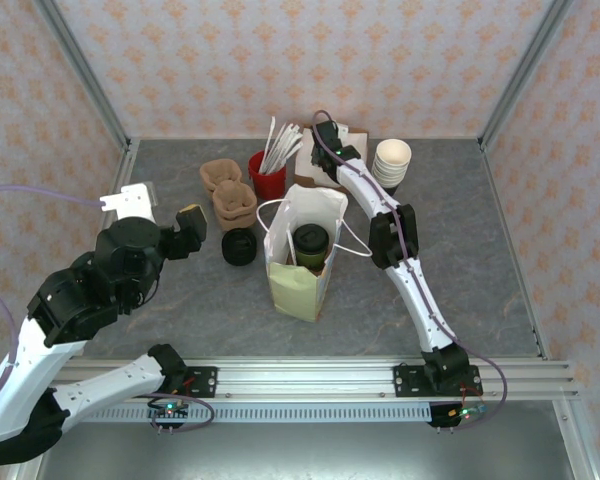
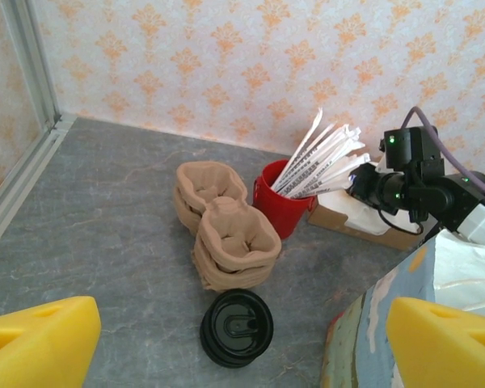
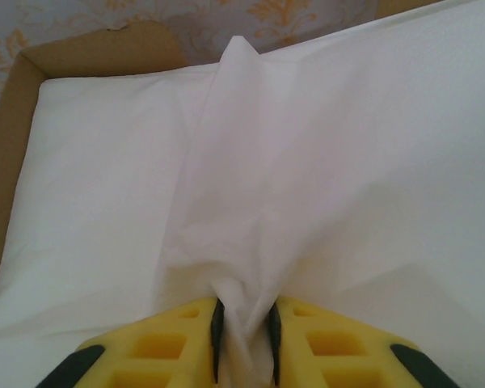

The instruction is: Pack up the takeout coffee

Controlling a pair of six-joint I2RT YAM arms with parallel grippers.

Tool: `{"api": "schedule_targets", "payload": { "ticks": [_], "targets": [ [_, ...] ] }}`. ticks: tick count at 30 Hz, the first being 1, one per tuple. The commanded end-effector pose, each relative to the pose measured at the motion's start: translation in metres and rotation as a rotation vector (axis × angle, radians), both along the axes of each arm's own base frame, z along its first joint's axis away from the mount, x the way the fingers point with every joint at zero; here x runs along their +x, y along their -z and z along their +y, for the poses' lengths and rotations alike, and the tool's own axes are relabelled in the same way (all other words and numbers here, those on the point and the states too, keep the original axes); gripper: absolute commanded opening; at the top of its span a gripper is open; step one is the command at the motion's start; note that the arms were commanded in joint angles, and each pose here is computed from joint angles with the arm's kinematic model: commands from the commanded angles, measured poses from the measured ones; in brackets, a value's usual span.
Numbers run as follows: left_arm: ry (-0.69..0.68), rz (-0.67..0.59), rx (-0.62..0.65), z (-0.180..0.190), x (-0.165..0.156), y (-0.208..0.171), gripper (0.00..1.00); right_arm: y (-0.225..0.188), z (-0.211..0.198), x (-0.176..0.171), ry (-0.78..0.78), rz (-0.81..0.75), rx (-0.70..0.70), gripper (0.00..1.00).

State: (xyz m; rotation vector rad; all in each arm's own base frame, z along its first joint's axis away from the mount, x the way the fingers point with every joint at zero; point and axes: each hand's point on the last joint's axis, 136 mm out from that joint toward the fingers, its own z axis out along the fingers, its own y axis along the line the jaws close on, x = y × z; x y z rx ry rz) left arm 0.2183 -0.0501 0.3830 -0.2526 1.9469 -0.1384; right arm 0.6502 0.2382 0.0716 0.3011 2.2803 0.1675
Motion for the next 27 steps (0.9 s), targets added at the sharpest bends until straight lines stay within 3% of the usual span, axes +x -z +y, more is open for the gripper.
{"api": "schedule_targets", "payload": {
  "ticks": [1, 10, 19, 27],
  "targets": [
    [-0.044, 0.027, -0.009, 0.009, -0.005, 0.01, 0.92, -0.038, 0.006, 0.005, -0.02, -0.07, 0.048, 0.18],
    [-0.039, 0.035, -0.024, 0.007, -0.005, 0.013, 0.92, -0.101, 0.011, 0.007, -0.051, -0.175, 0.096, 0.0],
    [-0.034, 0.039, -0.037, 0.006, -0.006, 0.013, 0.92, -0.179, 0.011, -0.006, -0.089, -0.277, 0.122, 0.0],
    [-0.039, 0.011, -0.004, 0.005, 0.001, 0.011, 0.93, -0.264, 0.002, -0.045, -0.114, -0.324, 0.178, 0.0]
  ]
}}
